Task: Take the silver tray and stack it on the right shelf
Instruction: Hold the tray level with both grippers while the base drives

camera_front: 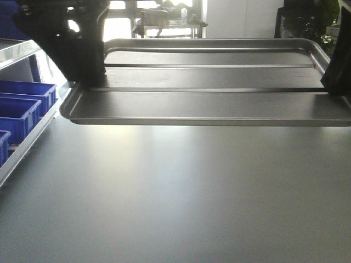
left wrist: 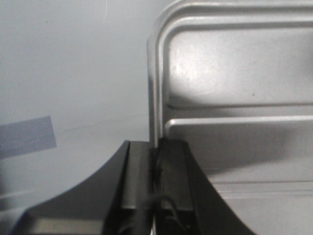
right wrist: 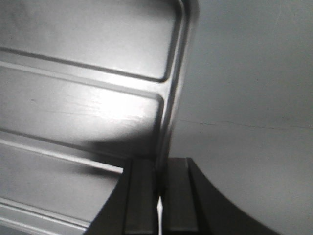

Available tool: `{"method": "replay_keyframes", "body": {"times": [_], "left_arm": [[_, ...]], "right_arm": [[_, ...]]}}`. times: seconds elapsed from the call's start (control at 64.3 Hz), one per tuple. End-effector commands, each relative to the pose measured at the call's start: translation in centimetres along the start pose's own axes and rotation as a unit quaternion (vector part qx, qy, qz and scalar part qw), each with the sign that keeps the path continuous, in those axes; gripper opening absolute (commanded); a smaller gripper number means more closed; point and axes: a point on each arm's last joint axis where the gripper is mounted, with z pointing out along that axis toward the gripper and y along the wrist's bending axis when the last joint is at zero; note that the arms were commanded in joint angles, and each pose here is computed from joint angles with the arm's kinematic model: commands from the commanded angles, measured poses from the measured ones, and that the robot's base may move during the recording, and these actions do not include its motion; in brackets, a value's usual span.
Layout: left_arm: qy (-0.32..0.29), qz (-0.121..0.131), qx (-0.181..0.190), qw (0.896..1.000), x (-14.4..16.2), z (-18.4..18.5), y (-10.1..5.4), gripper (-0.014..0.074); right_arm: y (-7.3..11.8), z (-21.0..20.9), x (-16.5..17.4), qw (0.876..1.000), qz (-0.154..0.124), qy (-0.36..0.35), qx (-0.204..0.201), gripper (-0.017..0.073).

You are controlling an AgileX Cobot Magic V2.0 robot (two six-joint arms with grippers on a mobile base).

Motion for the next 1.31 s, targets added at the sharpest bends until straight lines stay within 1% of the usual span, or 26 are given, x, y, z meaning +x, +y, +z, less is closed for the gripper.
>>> {"method": "replay_keyframes", "body": {"times": [0.0, 1.01, 1.088, 1.29], "left_arm": [[-0.043, 0.008, 0.024, 0.999, -0.57, -2.3, 0.01, -0.0101], [-0.043, 0.008, 0.023, 0.999, -0.58, -2.23, 0.0, -0.0101], [-0.035, 0.003, 0.032, 0.999, -0.44, -2.23, -0.15, -0.0101], [-0.034, 0.004, 0.031, 0.999, -0.45, -2.1, -0.2, -0.0101]], "right_arm": [[0.25, -1.38, -0.88, 0.998, -0.02, -0.051, -0.021, 0.0057], [0.26, -1.38, -0.88, 0.998, -0.02, -0.052, -0.021, 0.0057], [0.26, -1.38, -0.88, 0.998, -0.02, -0.052, -0.021, 0.0057], [0.26, -1.38, -0.88, 0.998, -0.02, -0.052, -0.021, 0.0057]]}}
